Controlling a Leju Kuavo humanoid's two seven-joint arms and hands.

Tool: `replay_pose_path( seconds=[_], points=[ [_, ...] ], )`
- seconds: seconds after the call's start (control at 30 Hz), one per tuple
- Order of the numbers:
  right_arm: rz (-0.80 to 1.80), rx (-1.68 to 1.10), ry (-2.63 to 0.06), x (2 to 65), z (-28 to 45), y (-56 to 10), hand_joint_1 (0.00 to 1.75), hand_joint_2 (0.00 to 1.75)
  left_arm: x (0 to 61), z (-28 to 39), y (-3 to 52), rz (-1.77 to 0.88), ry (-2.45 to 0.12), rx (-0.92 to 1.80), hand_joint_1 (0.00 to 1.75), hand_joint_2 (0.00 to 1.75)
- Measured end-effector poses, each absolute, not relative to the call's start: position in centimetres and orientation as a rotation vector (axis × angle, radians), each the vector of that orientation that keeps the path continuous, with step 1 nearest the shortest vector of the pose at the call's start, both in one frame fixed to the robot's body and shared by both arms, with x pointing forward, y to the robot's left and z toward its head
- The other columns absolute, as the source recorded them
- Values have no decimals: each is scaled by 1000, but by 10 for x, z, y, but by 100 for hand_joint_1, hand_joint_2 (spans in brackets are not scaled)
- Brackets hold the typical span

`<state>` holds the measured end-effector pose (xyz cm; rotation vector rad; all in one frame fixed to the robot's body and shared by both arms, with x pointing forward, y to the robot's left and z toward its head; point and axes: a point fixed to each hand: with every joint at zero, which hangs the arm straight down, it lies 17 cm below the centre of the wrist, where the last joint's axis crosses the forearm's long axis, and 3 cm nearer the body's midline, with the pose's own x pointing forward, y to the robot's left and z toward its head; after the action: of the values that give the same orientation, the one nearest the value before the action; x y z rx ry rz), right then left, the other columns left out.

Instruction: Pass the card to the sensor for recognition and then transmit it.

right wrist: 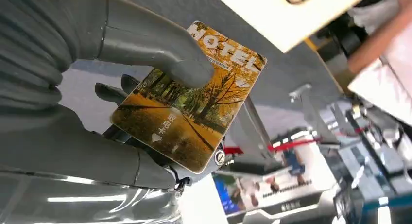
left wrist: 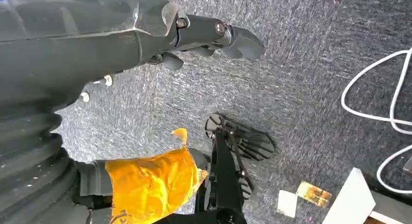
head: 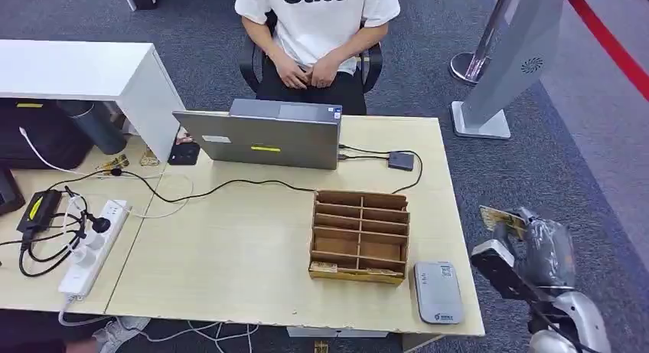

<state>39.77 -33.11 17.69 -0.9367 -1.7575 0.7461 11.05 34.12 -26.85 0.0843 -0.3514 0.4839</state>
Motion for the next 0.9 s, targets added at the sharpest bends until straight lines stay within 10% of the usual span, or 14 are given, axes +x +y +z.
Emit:
replay_pose_path(
  seconds=[0.9],
  points=[
    [1148, -765, -1463, 398, 109, -343, 175, 175, 108, -268, 348, 467, -350, 97, 0, 175]
  ],
)
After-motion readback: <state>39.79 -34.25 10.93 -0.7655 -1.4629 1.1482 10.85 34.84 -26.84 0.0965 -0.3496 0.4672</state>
